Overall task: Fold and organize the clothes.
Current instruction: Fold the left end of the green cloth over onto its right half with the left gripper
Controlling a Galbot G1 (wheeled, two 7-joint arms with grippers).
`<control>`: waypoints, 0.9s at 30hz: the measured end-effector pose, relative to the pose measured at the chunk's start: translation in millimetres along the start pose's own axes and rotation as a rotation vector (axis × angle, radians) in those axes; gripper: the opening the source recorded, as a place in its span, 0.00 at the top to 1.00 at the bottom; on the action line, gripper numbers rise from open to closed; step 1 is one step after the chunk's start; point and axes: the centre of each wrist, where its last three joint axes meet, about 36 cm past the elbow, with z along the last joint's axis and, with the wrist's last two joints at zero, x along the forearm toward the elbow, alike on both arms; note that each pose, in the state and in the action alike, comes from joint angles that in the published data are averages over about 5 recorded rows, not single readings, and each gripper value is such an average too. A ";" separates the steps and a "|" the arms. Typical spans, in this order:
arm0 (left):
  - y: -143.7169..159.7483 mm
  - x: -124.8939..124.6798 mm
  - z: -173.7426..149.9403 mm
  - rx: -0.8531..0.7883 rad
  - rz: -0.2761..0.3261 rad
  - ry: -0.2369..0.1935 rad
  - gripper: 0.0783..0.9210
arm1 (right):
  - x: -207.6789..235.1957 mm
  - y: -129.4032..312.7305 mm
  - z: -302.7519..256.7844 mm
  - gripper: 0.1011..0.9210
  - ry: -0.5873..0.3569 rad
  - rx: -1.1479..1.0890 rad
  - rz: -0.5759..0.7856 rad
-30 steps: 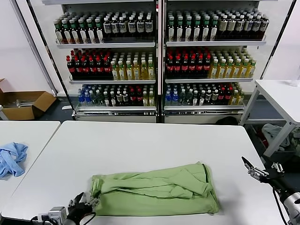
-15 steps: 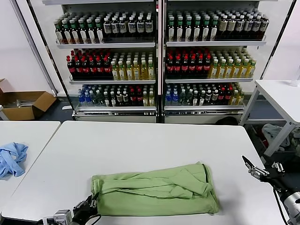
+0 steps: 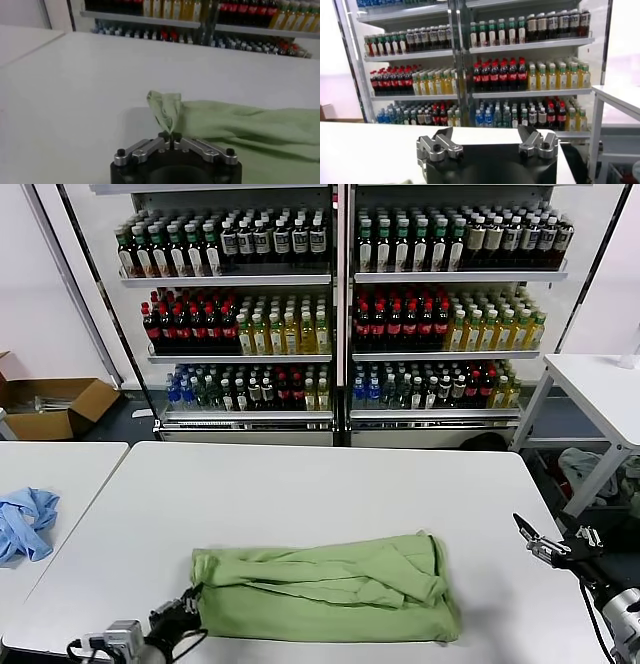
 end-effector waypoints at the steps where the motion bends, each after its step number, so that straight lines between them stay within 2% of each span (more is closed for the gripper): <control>1: 7.5 -1.4 -3.8 -0.008 -0.008 -0.013 0.98 | -0.8 0.0 0.1 0.12 0.000 -0.001 0.000; 5: 44.5 -8.8 -20.4 -0.046 -0.055 -0.067 0.98 | -3.5 0.9 -0.1 0.12 -0.001 -0.002 -0.006; 12: 126.7 -22.4 -59.5 -0.135 -0.163 -0.154 0.98 | -6.1 4.2 0.1 0.12 -0.003 -0.007 -0.014; 16: 158.6 -24.0 -84.2 -0.185 -0.189 -0.197 0.98 | -6.6 5.4 1.5 0.12 -0.005 -0.013 -0.014; 21: 162.5 -21.5 -101.8 -0.235 -0.161 -0.243 0.98 | -4.2 5.4 3.9 0.12 -0.004 -0.019 -0.006; 27: 124.8 -16.4 -100.2 -0.286 -0.048 -0.276 0.98 | -1.8 6.2 4.5 0.12 -0.002 -0.019 -0.003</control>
